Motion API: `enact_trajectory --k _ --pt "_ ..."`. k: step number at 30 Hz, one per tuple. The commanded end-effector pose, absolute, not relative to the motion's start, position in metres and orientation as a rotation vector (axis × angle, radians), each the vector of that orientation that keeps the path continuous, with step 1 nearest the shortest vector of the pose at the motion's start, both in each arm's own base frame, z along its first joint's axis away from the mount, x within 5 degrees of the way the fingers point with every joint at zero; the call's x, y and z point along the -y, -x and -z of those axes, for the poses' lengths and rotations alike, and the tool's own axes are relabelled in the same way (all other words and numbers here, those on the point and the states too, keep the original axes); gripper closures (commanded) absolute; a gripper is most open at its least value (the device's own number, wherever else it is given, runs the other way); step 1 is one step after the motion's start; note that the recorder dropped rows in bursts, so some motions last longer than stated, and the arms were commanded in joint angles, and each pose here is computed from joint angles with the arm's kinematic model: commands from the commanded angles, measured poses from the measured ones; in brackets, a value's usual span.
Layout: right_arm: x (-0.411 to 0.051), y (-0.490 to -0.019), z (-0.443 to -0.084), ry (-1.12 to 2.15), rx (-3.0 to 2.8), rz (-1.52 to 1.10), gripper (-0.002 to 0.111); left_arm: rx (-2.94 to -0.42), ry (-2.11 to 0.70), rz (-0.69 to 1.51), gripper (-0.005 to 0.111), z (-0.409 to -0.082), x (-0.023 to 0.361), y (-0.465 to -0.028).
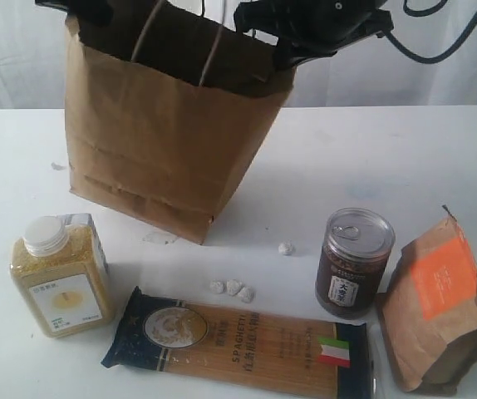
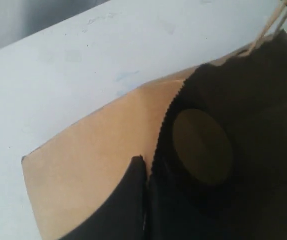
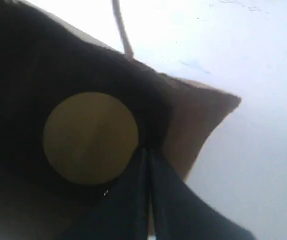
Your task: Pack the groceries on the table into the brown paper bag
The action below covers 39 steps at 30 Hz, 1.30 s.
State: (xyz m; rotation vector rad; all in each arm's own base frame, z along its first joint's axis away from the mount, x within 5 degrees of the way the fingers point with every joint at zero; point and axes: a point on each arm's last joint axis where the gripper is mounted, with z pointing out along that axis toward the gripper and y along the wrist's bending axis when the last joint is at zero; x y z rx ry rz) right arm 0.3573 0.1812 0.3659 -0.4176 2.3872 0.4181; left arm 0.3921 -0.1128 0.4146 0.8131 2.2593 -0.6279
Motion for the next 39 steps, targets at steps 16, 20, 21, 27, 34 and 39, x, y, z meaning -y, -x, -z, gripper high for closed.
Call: enact_trajectory --k 16,20,21,27,34,39 --pt "-0.184 -0.354 -0.393 0.475 -2.267 -0.492 0.062 -2.379 -0.714 0.6 0.065 -0.394 0.097 -0.391" --pt "-0.179 -0.344 -0.412 0.469 -2.207 -0.499 0.062 -2.394 -0.599 0.604 0.029 -0.405 0.083 -0.386" --pt "-0.177 -0.34 -0.418 0.467 -2.189 -0.502 0.062 -2.387 -0.582 0.592 0.03 -0.411 0.079 -0.382" --pt "-0.17 -0.326 -0.433 0.474 -2.17 -0.487 0.062 -2.337 -0.542 0.553 0.032 -0.435 0.067 -0.365" --pt "-0.147 -0.309 -0.437 0.454 -2.286 -0.281 0.062 -2.354 -0.479 0.437 0.048 -0.46 0.054 -0.335" --pt "-0.133 -0.287 -0.452 0.445 -2.256 -0.23 0.062 -2.34 -0.5 0.394 0.078 -0.478 0.051 -0.308"
